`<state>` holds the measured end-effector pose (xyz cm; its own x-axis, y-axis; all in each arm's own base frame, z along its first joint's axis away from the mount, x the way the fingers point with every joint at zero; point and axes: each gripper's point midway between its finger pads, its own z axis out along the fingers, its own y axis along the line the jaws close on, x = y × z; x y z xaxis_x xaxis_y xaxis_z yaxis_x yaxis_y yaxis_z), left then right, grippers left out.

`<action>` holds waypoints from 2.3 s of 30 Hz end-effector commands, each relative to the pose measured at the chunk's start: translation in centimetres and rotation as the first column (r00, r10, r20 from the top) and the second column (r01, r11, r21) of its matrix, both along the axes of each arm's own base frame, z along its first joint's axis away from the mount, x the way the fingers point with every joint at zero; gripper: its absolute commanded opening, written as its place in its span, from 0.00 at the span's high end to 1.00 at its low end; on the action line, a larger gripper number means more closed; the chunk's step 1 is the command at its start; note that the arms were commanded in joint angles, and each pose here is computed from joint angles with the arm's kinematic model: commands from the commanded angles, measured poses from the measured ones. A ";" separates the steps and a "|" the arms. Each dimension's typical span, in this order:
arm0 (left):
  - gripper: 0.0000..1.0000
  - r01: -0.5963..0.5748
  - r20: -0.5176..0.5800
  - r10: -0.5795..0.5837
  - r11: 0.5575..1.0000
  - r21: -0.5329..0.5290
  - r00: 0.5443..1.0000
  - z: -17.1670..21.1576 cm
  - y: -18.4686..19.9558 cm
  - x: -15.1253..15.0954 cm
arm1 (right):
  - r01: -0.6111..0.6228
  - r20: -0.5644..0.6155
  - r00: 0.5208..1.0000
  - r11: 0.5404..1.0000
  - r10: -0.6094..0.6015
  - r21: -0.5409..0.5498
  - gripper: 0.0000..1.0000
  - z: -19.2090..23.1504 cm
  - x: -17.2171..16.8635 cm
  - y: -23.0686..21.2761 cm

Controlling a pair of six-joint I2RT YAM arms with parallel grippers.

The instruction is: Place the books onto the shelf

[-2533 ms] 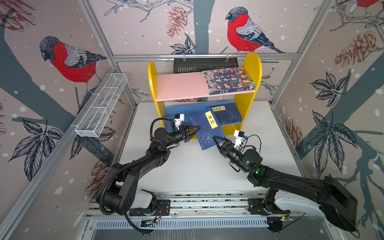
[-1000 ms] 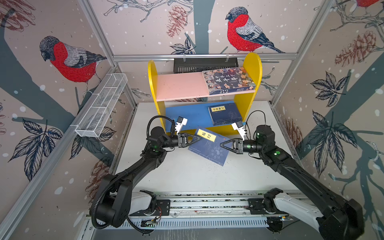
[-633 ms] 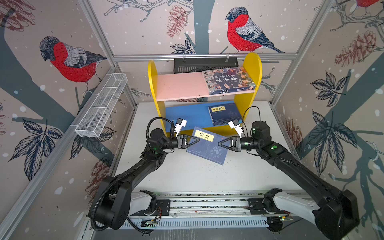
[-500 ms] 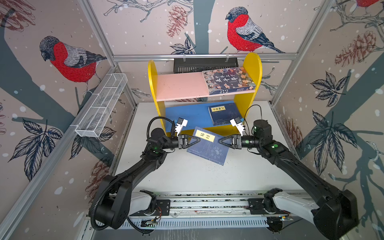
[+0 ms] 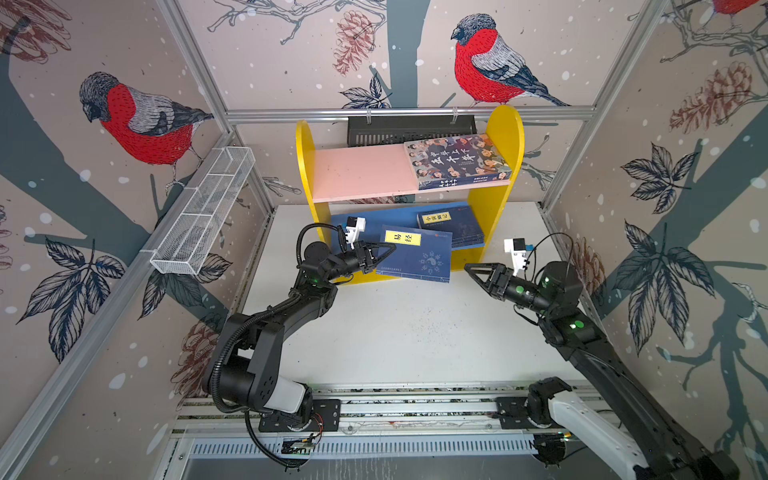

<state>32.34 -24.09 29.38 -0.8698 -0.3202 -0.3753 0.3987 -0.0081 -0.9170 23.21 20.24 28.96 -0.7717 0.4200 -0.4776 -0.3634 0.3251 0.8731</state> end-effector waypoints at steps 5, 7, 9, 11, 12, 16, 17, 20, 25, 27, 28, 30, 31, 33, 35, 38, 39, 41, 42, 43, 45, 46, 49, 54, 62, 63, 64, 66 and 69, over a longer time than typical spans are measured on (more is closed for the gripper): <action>1.00 -0.063 0.042 0.065 0.997 -0.044 0.997 1.5 0.7 -0.1 | 0.094 0.003 0.995 0.987 -0.095 0.128 0.30 -0.1 -0.7 1.9; 1.00 -0.075 0.034 0.077 0.997 -0.033 0.996 1.3 0.7 -0.1 | 0.101 0.015 0.994 0.983 -0.104 0.157 0.30 -0.1 -1.1 2.6; 1.00 -0.076 0.039 0.077 0.997 -0.028 0.996 1.4 0.6 -0.2 | 0.107 0.018 0.994 0.981 -0.111 0.163 0.29 -0.3 -1.1 3.2; 1.00 -0.071 0.029 0.072 0.997 -0.023 0.997 1.3 0.5 -0.2 | 0.101 0.025 0.994 0.978 -0.107 0.182 0.29 -0.3 -1.2 3.7; 1.00 -0.066 0.021 0.066 0.998 -0.018 0.998 1.2 0.4 -0.2 | 0.103 0.026 0.994 0.976 -0.110 0.192 0.29 -0.2 -1.0 3.9; 1.00 -0.044 0.033 0.044 0.999 -0.010 0.998 1.2 -0.1 -0.7 | 0.122 0.032 0.991 0.970 -0.131 0.213 0.31 -0.1 -0.3 4.4; 1.00 -0.052 0.027 0.052 0.999 -0.010 0.998 1.1 0.0 -0.6 | 0.125 0.029 0.991 0.969 -0.134 0.214 0.31 -0.2 -0.1 4.6; 1.00 -0.063 0.034 0.064 0.998 -0.018 0.997 1.3 0.1 -0.8 | 0.120 0.035 0.991 0.966 -0.132 0.229 0.33 0.1 0.3 5.1; 1.00 -0.063 0.026 0.063 0.998 -0.028 0.998 1.6 0.2 -0.9 | 0.133 0.046 0.988 0.961 -0.148 0.243 0.42 0.6 0.8 5.3; 1.00 -0.063 0.013 0.064 0.998 -0.027 0.998 1.4 0.2 -0.9 | 0.137 0.049 0.987 0.957 -0.155 0.254 0.47 0.7 1.0 5.3; 1.00 -0.067 0.012 0.067 0.997 -0.029 0.998 1.3 0.3 -0.9 | 0.137 0.052 0.986 0.955 -0.155 0.262 0.49 0.9 1.0 5.3; 1.00 -0.077 0.012 0.077 0.996 -0.037 0.997 1.4 0.5 -1.0 | 0.137 0.050 0.987 0.954 -0.155 0.267 0.51 0.9 1.2 5.4; 1.00 -0.079 0.012 0.079 0.996 -0.040 0.997 1.4 0.5 -1.1 | 0.138 0.048 0.987 0.954 -0.156 0.267 0.52 0.9 1.3 5.5; 1.00 -0.080 0.007 0.080 0.996 -0.047 0.997 1.4 0.5 -1.1 | 0.139 0.046 0.987 0.954 -0.156 0.265 0.53 0.8 1.4 5.6; 1.00 -0.082 -0.007 0.081 0.995 -0.055 0.997 1.3 0.6 -1.1 | 0.144 0.047 0.986 0.953 -0.162 0.267 0.54 0.8 1.7 5.7; 1.00 -0.083 -0.007 0.083 0.994 -0.065 0.997 1.5 0.7 -1.3 | 0.146 0.045 0.985 0.951 -0.164 0.271 0.60 0.7 1.9 5.9; 1.00 -0.083 -0.008 0.082 0.994 -0.065 0.997 1.5 0.7 -1.2 | 0.147 0.042 0.985 0.951 -0.165 0.273 0.62 0.6 2.0 5.9; 1.00 -0.083 -0.018 0.082 0.994 -0.065 0.996 1.3 0.7 -1.2 | 0.143 0.041 0.986 0.949 -0.161 0.281 0.67 0.6 2.1 6.1; 1.00 -0.083 -0.020 0.082 0.994 -0.069 0.996 1.3 0.7 -1.2 | 0.139 0.042 0.987 0.949 -0.157 0.284 0.70 0.6 2.2 6.2; 1.00 -0.083 -0.021 0.082 0.994 -0.074 0.996 1.3 0.7 -1.2 | 0.140 0.039 0.987 0.949 -0.157 0.284 0.71 0.5 2.3 6.3; 1.00 -0.086 -0.023 0.084 0.993 -0.080 0.996 1.4 0.8 -1.2 | 0.138 0.035 0.987 0.949 -0.154 0.282 0.76 0.4 2.5 6.5; 1.00 -0.084 -0.027 0.082 0.993 -0.079 0.996 1.3 0.7 -1.2 | 0.138 0.035 0.987 0.949 -0.154 0.283 0.80 0.4 2.7 6.6; 1.00 -0.083 -0.026 0.081 0.994 -0.076 0.996 1.1 0.7 -1.2 | 0.135 0.041 0.987 0.948 -0.153 0.287 0.91 0.5 3.0 6.6; 0.61 -0.091 -0.048 0.089 0.995 -0.048 0.995 0.1 0.6 -1.0 | 0.158 0.050 0.983 0.944 -0.179 0.290 0.97 0.9 4.0 5.4; 0.20 -0.161 -0.072 0.161 0.987 0.003 0.984 -1.5 2.3 -0.2 | 0.228 0.046 0.968 0.937 -0.248 0.263 0.98 1.0 6.4 1.2; 0.20 -0.162 -0.069 0.162 0.987 0.005 0.984 -1.5 2.3 -0.2 | 0.228 0.050 0.967 0.940 -0.248 0.253 0.98 1.1 6.7 0.9; 0.20 -0.163 -0.064 0.163 0.987 0.008 0.985 -1.6 2.4 -0.3 | 0.235 0.050 0.966 0.941 -0.254 0.244 0.99 1.2 7.1 0.3; 0.20 -0.161 -0.064 0.162 0.987 0.018 0.985 -1.7 2.3 -0.3 | 0.242 0.043 0.965 0.941 -0.259 0.235 0.99 0.9 8.0 -0.8; 0.21 -0.159 -0.055 0.161 0.987 0.024 0.985 -1.8 2.3 -0.4 | 0.229 0.024 0.970 0.948 -0.240 0.221 0.99 0.4 9.2 -1.9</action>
